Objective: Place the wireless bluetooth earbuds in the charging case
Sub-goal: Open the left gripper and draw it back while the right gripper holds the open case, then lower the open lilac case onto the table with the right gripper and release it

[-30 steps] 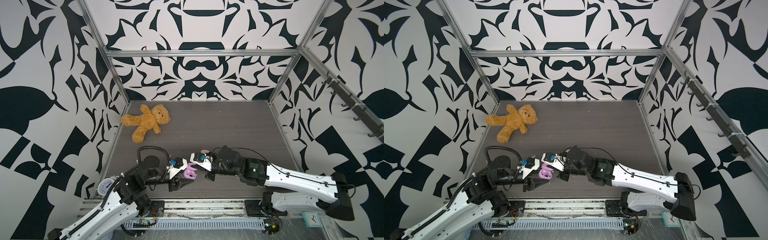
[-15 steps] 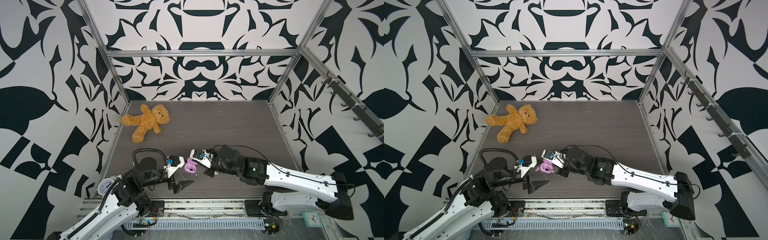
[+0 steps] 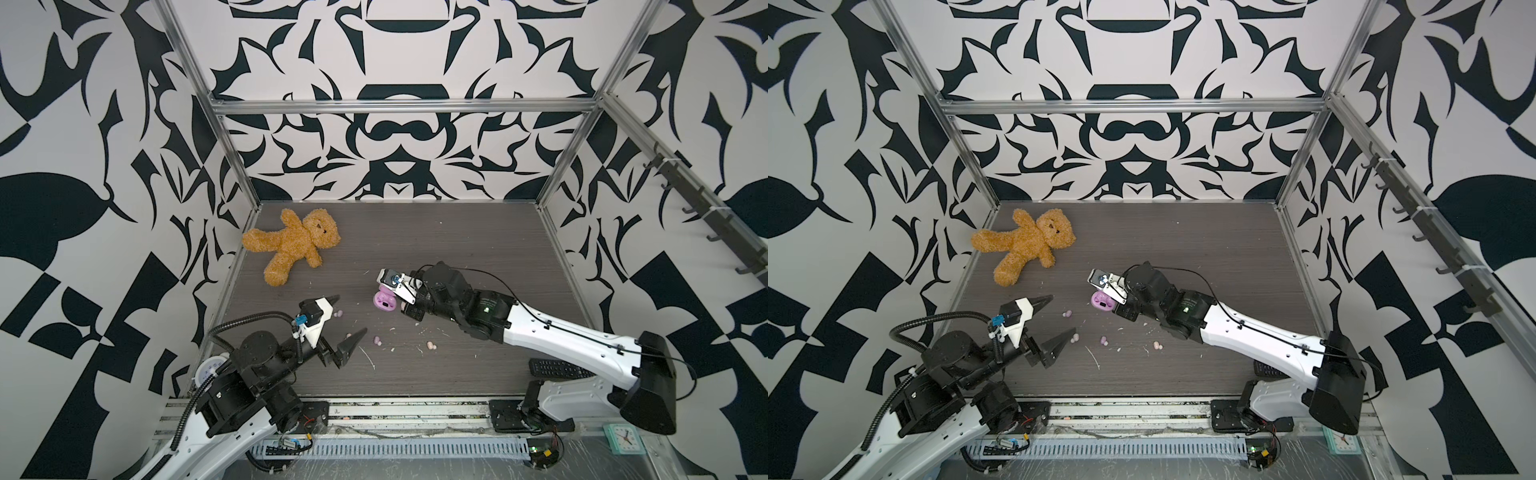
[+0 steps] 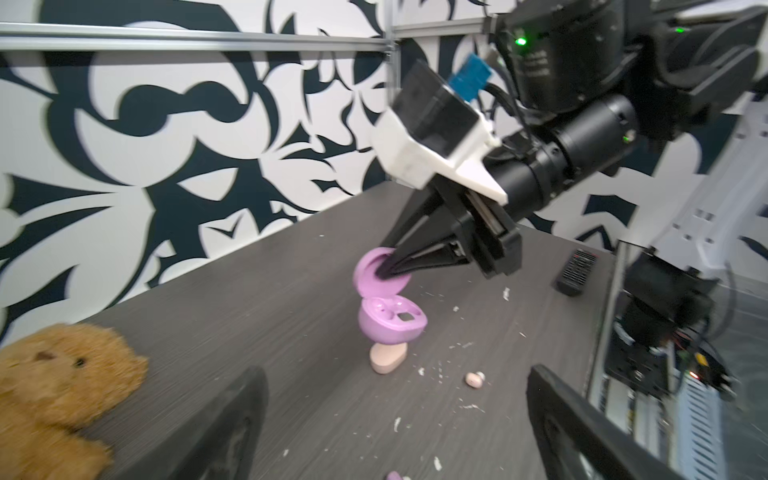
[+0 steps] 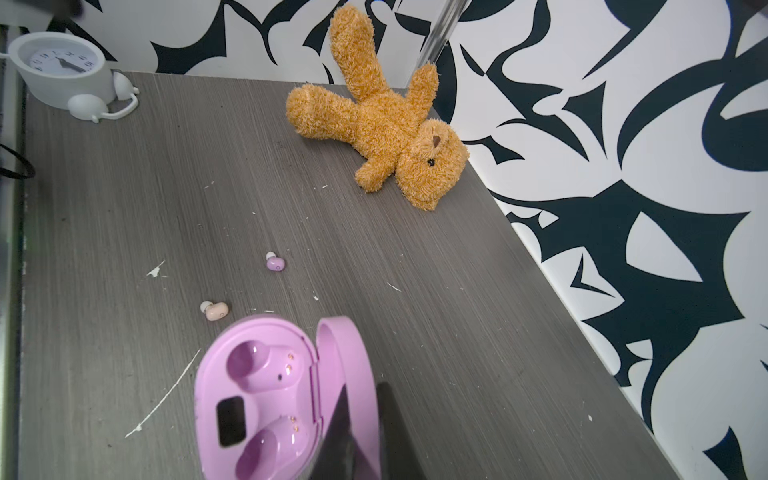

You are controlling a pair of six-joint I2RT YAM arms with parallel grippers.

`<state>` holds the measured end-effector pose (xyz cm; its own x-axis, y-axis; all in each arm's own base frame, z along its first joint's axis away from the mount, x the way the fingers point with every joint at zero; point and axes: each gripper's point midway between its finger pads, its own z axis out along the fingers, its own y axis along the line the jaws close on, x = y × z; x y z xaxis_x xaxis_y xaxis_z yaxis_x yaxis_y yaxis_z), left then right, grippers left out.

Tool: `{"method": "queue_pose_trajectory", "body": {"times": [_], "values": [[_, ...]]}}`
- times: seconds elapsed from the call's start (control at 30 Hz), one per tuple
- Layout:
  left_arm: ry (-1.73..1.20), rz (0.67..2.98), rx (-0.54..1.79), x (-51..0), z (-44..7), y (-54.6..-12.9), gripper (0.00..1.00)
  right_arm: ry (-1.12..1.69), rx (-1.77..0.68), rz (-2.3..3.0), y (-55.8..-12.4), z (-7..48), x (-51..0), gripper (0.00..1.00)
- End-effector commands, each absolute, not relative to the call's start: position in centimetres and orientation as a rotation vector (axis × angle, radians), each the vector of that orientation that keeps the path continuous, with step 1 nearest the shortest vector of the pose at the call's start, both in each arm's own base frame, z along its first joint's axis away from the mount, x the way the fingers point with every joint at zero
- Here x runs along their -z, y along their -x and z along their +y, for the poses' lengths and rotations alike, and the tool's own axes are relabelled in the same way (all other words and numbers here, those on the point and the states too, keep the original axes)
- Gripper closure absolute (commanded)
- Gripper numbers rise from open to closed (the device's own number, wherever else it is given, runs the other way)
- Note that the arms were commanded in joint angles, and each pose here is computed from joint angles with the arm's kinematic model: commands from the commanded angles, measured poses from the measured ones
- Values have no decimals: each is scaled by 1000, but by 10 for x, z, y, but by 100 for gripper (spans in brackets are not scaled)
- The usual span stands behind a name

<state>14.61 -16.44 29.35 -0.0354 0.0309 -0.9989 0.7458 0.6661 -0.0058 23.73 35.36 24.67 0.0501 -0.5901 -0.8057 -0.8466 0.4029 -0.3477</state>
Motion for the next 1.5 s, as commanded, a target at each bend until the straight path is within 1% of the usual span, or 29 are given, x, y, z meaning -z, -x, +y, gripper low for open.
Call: {"method": "queue_pose_trajectory", "body": {"times": [0.0,0.23,0.37,0.5,0.63,0.93,1.47], "values": [[-332,1592,495,-297,-118,-176,1,1338,-290,1587,-246,367,-254,100],[-23,1696,199,-273,-63,-202,1,1481,-220,1641,-281,377,-208,100],[12,1728,122,-263,-54,-208,1,1554,-132,1674,-305,384,-185,100],[20,1725,119,-261,-53,-211,1,1604,-67,1694,-323,394,-164,100],[-69,1713,167,-258,-68,-211,1,1638,-27,1696,-339,402,-147,100],[-98,1709,172,-255,-73,-212,1,1718,25,1722,-362,404,-114,100],[-121,1703,162,-253,-76,-214,1,1786,-18,1756,-365,399,-86,100]]}}
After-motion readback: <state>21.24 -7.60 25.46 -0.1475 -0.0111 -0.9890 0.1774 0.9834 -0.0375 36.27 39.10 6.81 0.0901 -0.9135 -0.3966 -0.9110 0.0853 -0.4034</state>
